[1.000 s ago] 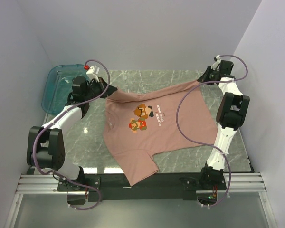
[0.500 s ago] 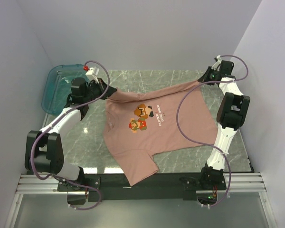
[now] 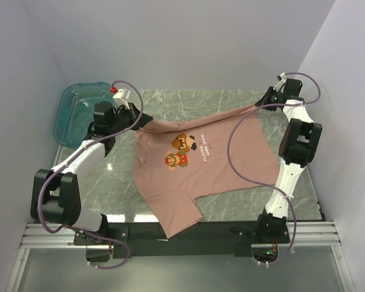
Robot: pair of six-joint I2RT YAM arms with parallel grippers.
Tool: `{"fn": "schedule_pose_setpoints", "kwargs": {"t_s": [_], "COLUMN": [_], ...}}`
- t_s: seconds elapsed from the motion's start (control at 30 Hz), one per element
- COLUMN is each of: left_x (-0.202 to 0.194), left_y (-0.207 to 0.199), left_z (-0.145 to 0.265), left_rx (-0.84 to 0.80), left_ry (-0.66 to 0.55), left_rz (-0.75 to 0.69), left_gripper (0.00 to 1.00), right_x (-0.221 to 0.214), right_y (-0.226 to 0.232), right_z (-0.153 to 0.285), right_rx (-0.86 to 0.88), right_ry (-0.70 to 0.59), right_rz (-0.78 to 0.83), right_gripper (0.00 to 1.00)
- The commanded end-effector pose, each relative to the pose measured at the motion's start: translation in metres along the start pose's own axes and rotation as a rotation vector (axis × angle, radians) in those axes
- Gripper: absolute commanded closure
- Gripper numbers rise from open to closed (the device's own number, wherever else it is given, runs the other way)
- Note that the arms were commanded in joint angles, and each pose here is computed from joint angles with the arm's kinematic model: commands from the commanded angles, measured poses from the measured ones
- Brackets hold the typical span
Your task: Fold and stack the t-shirts
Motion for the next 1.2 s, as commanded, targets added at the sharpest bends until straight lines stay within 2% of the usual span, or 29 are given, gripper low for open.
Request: {"fn": "schedule_pose_setpoints", "kwargs": {"t_s": [0.0,0.13,0.23,0.27,0.4,0.43,0.53,1.17], "left_x": [0.011,0.006,0.002,0.000,-0.004,-0.005,-0.007,-0.012], "left_y": [-0.013,-0.018,-0.023,-0.023,-0.027,-0.027,-0.028,-0.038], "left_z": [0.006,0.006,0.007,0.008,0.009,0.009,0.010,0.018], "left_rx": [-0.032,-0.039,-0.047,-0.045,-0.047,-0.047,-0.043,-0.065], "left_ry": [-0.035,-0.023,-0.016,-0.012,-0.002,0.004,0.010,0.032], "left_rz": [-0.033,-0.026,-0.021,-0.017,-0.010,-0.008,-0.006,-0.009], "left_gripper": [0.99,1.00,0.99,0.99,1.00,0.99,0.99,0.99], "right_x": [0.009,0.006,0.003,0.002,0.000,0.002,-0.001,-0.015], "right_y": [-0.008,-0.014,-0.018,-0.020,-0.024,-0.025,-0.025,-0.021], "right_z": [0.004,0.006,0.008,0.009,0.016,0.019,0.023,0.044], "right_rx": [0.006,0.000,-0.005,-0.009,-0.018,-0.024,-0.030,0.033], "right_ry": [-0.011,0.003,0.017,0.021,0.030,0.026,0.035,0.074], "right_rz": [-0.034,-0.053,-0.063,-0.069,-0.078,-0.077,-0.064,-0.025], "right_gripper": [0.95,0.90,0.82,0.76,0.61,0.54,0.46,0.46]}}
Point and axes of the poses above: each gripper's point midway between its finger pads, its own z axis back along the fingers, its own y axis along the line the jaws close on, x = y × z, the point moved 5 cm from there along z, back along the fingers, and after that the axes turned 14 degrees about -z, right-handed, at the moved point
